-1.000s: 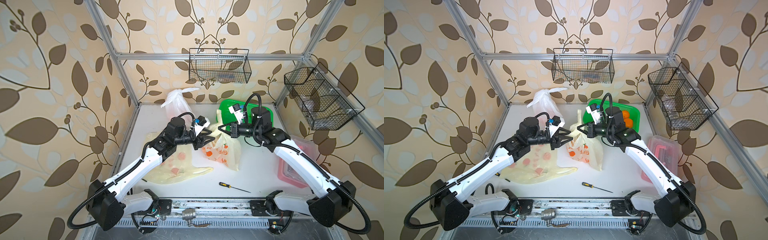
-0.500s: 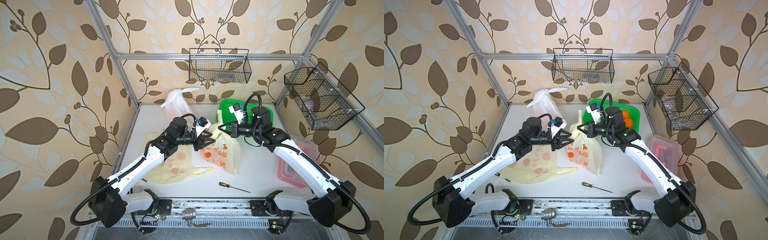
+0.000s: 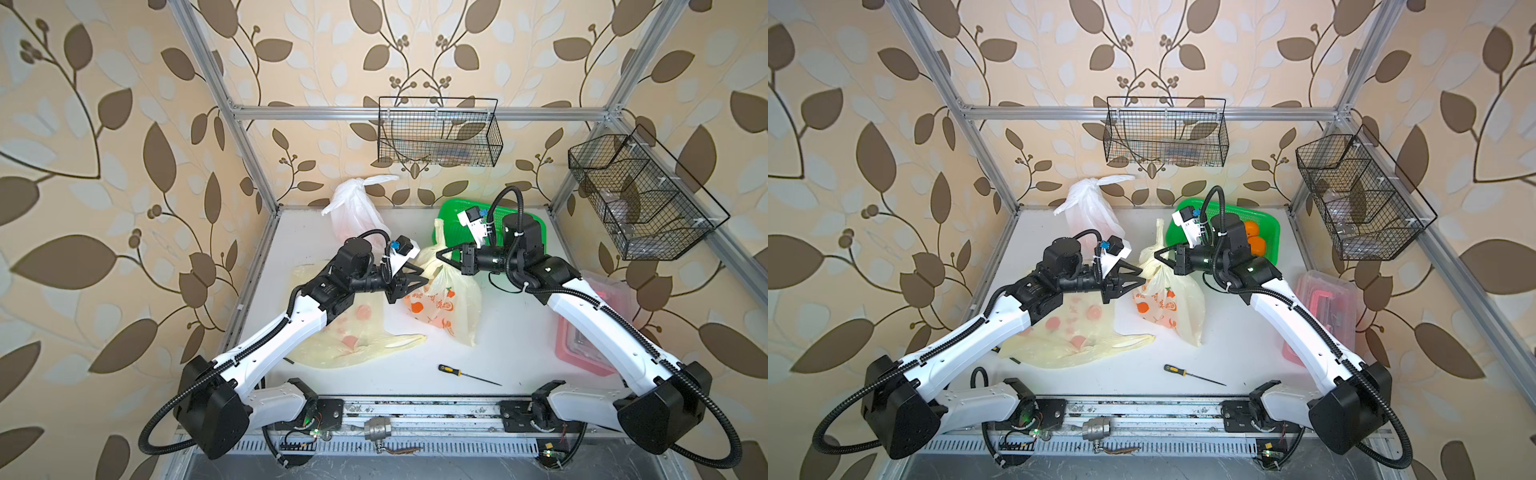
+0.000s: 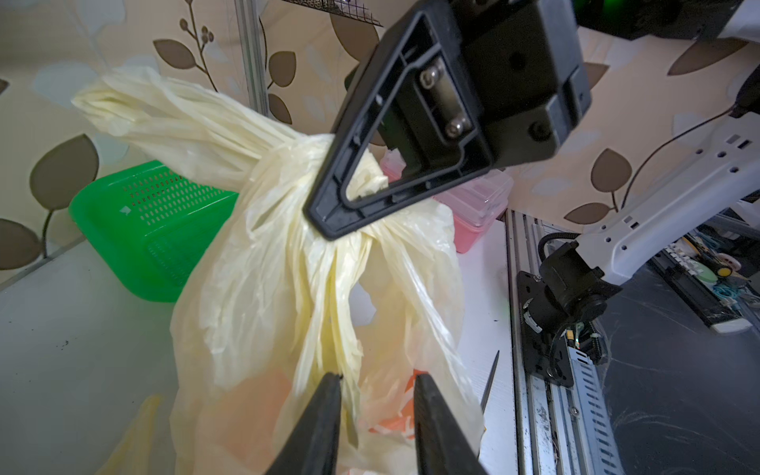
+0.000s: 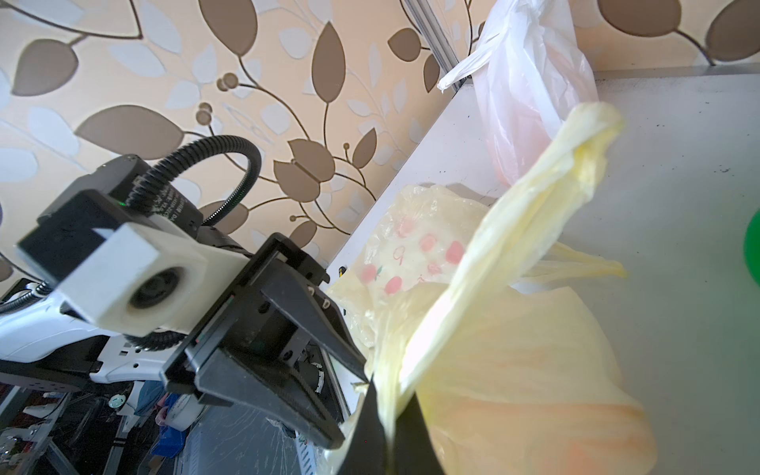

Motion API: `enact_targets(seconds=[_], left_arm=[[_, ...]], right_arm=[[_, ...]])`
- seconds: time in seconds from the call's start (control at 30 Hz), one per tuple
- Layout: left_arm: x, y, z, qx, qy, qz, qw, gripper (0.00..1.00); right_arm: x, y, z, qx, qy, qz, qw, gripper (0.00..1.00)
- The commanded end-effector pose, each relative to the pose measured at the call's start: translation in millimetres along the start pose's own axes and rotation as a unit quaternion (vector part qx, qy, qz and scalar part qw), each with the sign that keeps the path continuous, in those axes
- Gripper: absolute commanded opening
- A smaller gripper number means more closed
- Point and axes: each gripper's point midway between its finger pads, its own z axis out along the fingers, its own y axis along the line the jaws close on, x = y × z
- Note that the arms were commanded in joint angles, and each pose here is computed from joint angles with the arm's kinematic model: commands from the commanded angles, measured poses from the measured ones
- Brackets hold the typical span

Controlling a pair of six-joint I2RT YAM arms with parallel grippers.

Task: Place the oranges into plastic bags & tie knots
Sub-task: Tie the plastic bag at the center of the board.

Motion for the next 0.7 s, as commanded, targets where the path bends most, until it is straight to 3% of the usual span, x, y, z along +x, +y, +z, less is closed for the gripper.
enact_targets(seconds=[0.0,0.17,0.33,0.67], left_arm=[[-17,-10,0,0.035,-0.023,0.012,0.999,0.32],[-18,-9,8,0.050,-0.024,-0.003,0.998,0.35],[-23,-8,14,0.062,-0.032,-0.012,0.998,0.31],[-31,5,11,0.014,-0.049,-0.017,0.999,0.21]], right_arm=[[-6,10,-5,-0.011,-0.016,-0.013,1.000,0.00],[-5,11,-3,-0.014,-0.014,-0.012,1.000,0.00],[-5,11,-1,-0.016,-0.013,-0.011,1.000,0.00],[-4,8,0,-0.007,-0.011,-0.013,1.000,0.00]])
